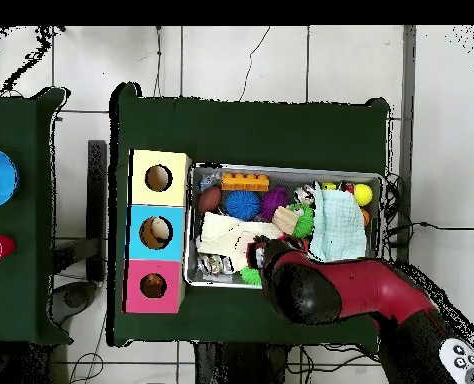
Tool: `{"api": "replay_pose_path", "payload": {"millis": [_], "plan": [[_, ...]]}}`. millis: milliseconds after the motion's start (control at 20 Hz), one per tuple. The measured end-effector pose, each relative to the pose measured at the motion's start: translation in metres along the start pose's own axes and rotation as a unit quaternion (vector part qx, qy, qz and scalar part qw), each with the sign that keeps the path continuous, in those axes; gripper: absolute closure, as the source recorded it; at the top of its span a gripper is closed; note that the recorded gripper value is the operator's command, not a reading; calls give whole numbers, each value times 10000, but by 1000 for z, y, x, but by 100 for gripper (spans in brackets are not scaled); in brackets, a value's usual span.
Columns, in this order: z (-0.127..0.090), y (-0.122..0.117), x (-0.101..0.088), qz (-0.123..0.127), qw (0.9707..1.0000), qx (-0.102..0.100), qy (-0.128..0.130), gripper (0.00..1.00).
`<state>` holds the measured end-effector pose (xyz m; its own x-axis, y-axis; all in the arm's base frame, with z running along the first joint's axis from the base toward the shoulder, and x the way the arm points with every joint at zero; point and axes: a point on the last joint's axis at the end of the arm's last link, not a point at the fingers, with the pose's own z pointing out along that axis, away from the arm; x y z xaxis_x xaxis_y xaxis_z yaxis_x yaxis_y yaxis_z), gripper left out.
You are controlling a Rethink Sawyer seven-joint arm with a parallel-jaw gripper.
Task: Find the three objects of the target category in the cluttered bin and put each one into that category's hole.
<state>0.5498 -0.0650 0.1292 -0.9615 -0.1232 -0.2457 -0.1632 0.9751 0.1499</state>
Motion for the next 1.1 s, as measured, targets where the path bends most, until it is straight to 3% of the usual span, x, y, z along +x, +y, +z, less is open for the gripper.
{"api": "replay_pose_path", "payload": {"millis": [200, 250, 550, 850, 1100], "plan": [[19, -10, -18, 162, 9997, -160, -9, 100], [32, -20, -28, 299, 9992, -250, 7, 100], [63, -47, -53, 599, 9974, -402, 59, 100], [80, -69, -68, 752, 9963, -407, 100, 100], [78, -80, -77, 789, 9963, -336, 89, 100]]}}
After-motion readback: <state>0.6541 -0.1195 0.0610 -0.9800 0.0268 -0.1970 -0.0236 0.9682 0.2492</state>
